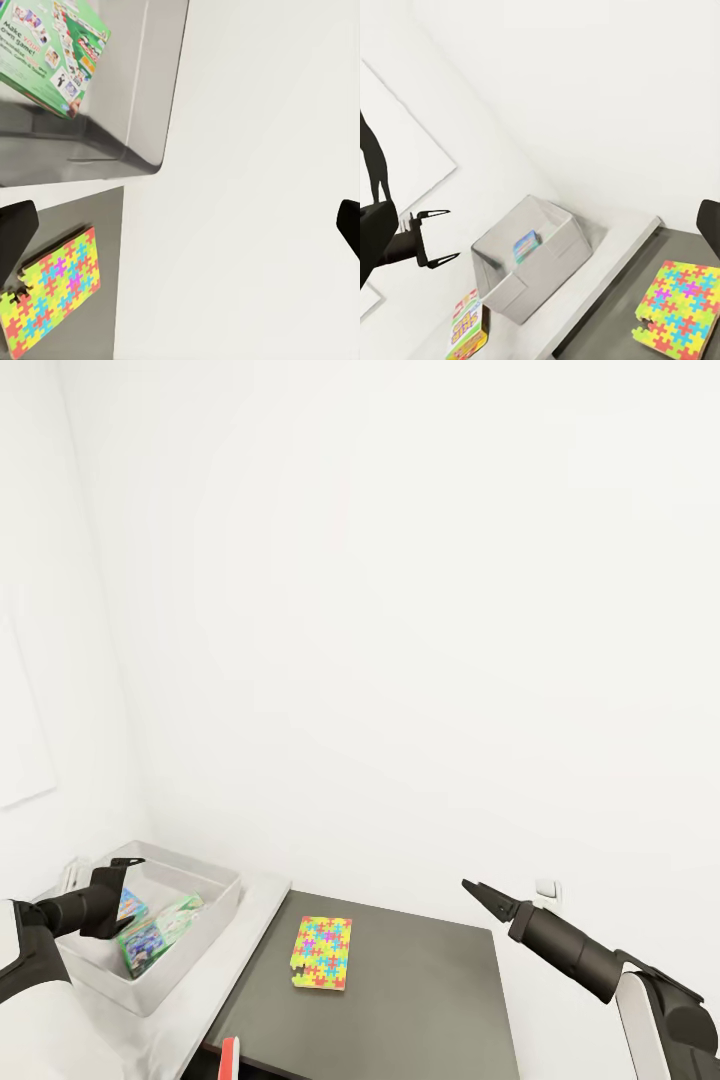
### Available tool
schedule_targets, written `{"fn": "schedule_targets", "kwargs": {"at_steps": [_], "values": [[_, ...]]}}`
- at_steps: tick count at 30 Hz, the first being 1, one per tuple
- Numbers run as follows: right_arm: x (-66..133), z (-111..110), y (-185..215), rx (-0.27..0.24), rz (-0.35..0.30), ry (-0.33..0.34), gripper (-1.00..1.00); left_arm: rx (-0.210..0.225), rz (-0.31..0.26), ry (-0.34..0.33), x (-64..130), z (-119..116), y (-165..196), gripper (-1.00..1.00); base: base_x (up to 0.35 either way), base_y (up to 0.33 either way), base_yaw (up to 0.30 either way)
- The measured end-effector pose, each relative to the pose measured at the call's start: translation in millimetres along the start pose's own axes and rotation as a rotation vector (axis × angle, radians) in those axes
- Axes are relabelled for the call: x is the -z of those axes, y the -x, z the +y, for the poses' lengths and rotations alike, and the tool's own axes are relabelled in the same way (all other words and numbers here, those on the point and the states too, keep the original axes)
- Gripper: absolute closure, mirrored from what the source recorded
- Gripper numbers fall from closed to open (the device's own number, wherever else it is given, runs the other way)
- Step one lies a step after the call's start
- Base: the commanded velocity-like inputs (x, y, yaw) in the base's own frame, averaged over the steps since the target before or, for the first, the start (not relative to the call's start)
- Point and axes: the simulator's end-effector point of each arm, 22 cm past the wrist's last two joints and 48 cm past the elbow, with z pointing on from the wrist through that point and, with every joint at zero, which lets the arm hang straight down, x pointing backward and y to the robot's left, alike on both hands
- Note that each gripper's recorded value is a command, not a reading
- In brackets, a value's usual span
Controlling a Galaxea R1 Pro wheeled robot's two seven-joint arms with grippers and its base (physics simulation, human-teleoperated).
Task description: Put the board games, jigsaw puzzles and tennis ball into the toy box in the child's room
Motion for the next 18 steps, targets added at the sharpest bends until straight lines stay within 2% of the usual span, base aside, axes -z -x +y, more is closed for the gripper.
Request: {"fn": "schedule_targets", "kwargs": {"at_steps": [18], "values": [[0.0, 0.0, 0.0, 0.000, 0.000, 0.000, -1.00, 0.000, 0.000, -0.001, 0.1, -0.2, 0.2, -1.00, 0.000, 0.000, 0.000]]}}
